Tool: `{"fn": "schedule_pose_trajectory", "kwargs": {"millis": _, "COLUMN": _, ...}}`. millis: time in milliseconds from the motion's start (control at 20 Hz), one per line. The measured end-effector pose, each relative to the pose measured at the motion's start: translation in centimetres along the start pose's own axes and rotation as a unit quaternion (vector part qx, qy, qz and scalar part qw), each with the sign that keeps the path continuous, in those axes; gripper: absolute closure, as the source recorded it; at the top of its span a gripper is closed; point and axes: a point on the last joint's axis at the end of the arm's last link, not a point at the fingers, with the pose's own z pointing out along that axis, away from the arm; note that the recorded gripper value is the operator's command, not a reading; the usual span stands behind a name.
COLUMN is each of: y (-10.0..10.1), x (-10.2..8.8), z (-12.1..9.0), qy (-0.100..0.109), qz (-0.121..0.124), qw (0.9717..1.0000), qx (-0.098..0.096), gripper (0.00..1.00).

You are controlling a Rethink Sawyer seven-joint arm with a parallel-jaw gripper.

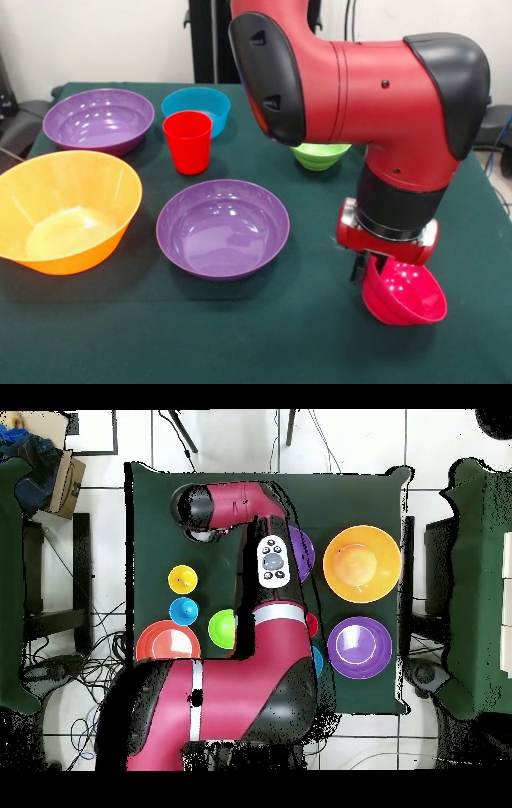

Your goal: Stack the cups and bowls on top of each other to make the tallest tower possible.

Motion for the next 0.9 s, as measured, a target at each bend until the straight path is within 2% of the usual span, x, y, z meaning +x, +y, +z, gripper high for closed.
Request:
{"fn": "schedule_pose_trajectory", "kwargs": {"millis": 250, "y": -0.7, "x": -0.3, "z": 0.1, "qy": 0.005, "qz": 0.006, "qw": 1.0, "qx": 0.0, "gripper": 1.0}}
{"fn": "schedule_pose_trajectory", "kwargs": {"millis": 600, "y": -0.7, "x": -1.0, "z": -0.1, "qy": 0.005, "qz": 0.01, "qw": 0.9999, "qx": -0.001, "gripper": 1.0}}
{"fn": "schedule_pose_trajectory", "kwargs": {"millis": 900, "y": -0.4, "x": -1.2, "z": -0.4, "qy": 0.02, "qz": 0.012, "qw": 0.9997, "qx": 0.001, "gripper": 1.0}}
